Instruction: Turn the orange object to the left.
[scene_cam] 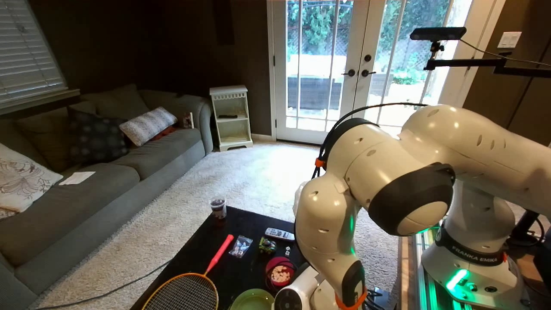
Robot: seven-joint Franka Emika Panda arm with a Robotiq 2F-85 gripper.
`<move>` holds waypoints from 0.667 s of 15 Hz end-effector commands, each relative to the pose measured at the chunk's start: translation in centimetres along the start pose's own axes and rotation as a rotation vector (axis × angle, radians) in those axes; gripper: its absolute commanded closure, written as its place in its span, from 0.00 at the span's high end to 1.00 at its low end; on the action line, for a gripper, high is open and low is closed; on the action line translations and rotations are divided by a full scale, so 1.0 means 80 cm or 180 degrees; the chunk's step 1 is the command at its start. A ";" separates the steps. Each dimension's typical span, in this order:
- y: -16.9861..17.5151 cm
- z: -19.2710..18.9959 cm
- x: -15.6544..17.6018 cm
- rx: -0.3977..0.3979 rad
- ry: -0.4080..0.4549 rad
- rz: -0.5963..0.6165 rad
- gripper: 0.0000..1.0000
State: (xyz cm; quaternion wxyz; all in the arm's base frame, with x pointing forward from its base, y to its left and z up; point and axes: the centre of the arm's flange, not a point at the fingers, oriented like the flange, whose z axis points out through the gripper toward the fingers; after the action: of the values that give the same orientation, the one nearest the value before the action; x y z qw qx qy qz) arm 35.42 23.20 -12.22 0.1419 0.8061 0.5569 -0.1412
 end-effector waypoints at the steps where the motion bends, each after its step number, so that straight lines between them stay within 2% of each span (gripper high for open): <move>1: 0.007 0.016 0.000 -0.0010 0.0091 -0.0436 0.10; 6: 0.010 0.028 -0.001 -0.0030 0.0195 -0.0799 0.10; 10: 0.006 0.041 0.010 -0.0038 0.0139 -0.0968 0.10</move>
State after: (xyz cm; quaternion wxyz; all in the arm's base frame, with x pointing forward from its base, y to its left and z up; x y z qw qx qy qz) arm 35.76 21.81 -14.13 0.1124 0.7355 0.6534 -0.1395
